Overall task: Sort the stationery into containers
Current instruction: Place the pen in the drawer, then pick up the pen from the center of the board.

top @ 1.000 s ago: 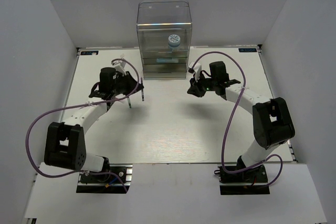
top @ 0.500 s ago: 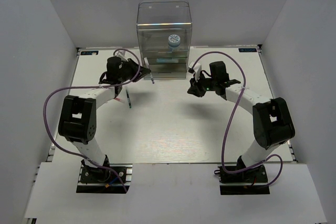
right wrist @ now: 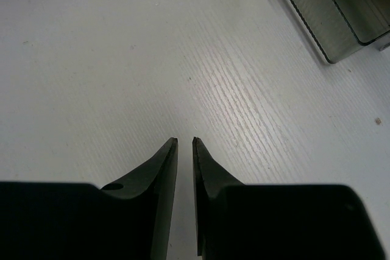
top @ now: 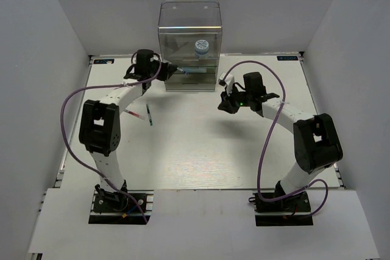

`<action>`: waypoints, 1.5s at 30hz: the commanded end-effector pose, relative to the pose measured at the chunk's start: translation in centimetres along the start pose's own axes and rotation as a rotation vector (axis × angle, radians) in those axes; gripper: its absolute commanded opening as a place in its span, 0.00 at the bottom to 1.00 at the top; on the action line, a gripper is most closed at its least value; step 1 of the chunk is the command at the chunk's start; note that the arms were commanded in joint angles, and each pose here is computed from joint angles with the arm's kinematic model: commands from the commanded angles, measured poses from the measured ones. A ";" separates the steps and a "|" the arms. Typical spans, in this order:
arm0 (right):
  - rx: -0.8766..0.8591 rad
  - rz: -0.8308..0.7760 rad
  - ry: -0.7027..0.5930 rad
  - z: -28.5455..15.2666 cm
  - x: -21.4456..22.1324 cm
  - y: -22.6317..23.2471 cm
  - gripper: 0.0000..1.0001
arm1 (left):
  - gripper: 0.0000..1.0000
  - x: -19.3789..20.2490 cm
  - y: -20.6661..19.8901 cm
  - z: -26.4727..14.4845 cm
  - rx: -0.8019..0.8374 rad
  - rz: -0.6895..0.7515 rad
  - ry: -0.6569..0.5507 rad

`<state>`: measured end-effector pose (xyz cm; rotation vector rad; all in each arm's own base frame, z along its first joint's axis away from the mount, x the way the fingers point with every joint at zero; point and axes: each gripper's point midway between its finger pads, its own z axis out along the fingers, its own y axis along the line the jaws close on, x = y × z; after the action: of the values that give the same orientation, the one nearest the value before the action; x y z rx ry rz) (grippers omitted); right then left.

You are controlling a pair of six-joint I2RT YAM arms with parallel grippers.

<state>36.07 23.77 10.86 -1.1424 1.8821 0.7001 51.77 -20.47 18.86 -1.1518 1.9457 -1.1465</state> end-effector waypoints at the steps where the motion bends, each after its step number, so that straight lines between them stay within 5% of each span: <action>1: 0.019 -0.019 -0.049 -1.0 -2.1 -0.1 0.22 | 0.00 0.3 2.8 1.9 -0.155 -0.106 -0.010; 9: 0.031 -0.019 -0.038 -1.3 -1.5 0.0 0.22 | 0.03 1.6 3.1 4.6 -0.185 -0.176 0.027; 21: 0.031 -0.020 -0.035 -1.3 -1.4 0.0 0.22 | 0.49 3.0 2.4 6.4 -0.186 -0.189 0.048; 29: 0.018 -0.050 -0.028 -1.2 -1.4 0.1 0.26 | 0.54 3.5 0.1 4.6 -0.108 -0.181 0.078; 32: -0.026 -0.111 -0.040 -1.1 -1.8 0.6 0.36 | 0.54 4.1 -1.8 1.7 -0.029 -0.090 0.110; 36: -0.164 -0.193 -0.038 -0.2 -1.8 2.5 0.90 | 0.54 3.8 -1.5 -2.8 -0.022 0.182 0.079; 42: -0.301 -0.173 0.084 3.2 -1.4 4.4 0.90 | 0.65 1.5 11.3 -10.8 -0.276 0.447 -0.027; 44: -0.271 -0.218 0.075 5.0 -3.3 4.5 0.74 | 0.85 0.2 11.0 -14.7 -0.244 0.460 -0.140; 45: -0.238 -0.165 0.091 5.9 -4.0 4.1 0.41 | 0.88 0.5 14.2 -15.9 -0.288 0.461 -0.141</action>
<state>35.39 29.37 10.23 -1.5016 1.7407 0.8018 37.05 -15.43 16.47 -0.8599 2.1347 -0.7642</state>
